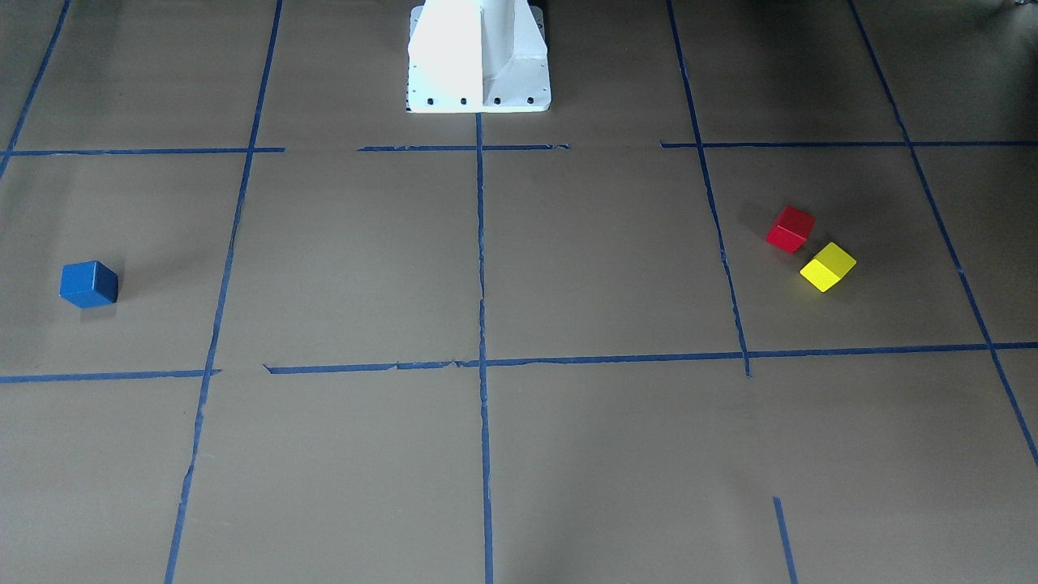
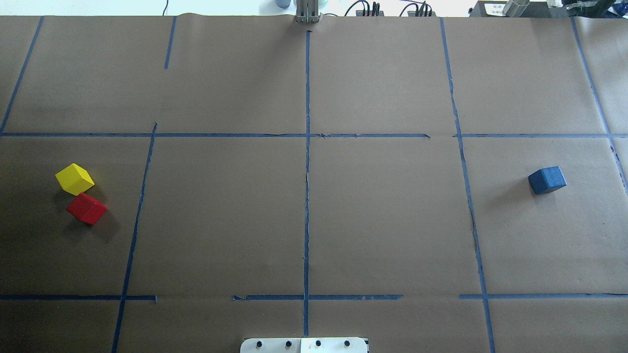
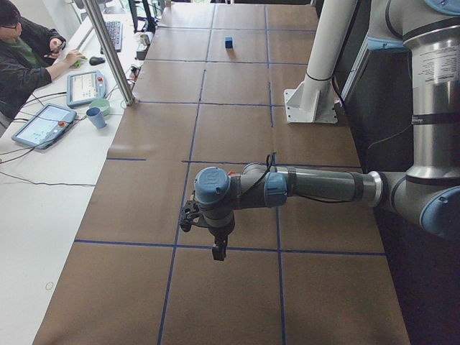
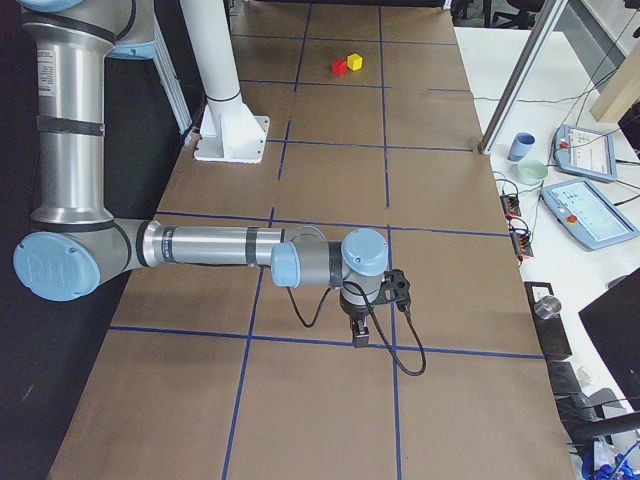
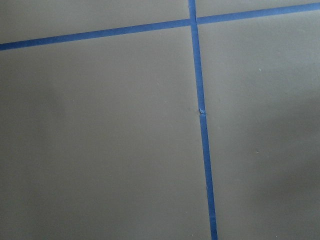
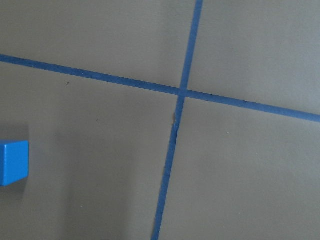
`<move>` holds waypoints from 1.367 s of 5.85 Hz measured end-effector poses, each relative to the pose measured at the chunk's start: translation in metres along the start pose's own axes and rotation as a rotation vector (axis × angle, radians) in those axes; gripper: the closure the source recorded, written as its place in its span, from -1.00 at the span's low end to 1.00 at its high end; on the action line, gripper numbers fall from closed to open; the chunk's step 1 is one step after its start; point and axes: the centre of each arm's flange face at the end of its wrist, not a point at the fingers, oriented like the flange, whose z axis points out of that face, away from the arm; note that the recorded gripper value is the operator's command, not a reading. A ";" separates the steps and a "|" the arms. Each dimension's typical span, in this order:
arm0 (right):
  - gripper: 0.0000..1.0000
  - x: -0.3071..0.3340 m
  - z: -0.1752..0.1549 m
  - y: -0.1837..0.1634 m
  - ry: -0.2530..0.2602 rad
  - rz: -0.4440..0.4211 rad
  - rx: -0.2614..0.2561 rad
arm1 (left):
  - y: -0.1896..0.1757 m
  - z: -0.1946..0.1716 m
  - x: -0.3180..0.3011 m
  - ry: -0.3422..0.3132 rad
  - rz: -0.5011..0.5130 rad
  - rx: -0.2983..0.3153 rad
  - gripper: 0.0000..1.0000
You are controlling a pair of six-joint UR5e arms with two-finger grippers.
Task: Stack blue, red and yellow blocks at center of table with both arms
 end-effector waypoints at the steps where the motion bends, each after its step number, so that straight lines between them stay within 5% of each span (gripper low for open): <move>1: -1.00 -0.029 0.016 -0.012 -0.010 -0.022 0.018 | 0.000 0.000 0.001 0.001 0.001 0.001 -1.00; 4: -1.00 -0.136 0.064 -0.034 -0.088 -0.004 0.100 | -0.001 0.000 0.001 0.002 0.003 0.002 -1.00; 8: -1.00 -0.194 0.104 -0.048 -0.058 -0.093 0.081 | -0.001 -0.001 0.002 0.003 0.005 0.003 -1.00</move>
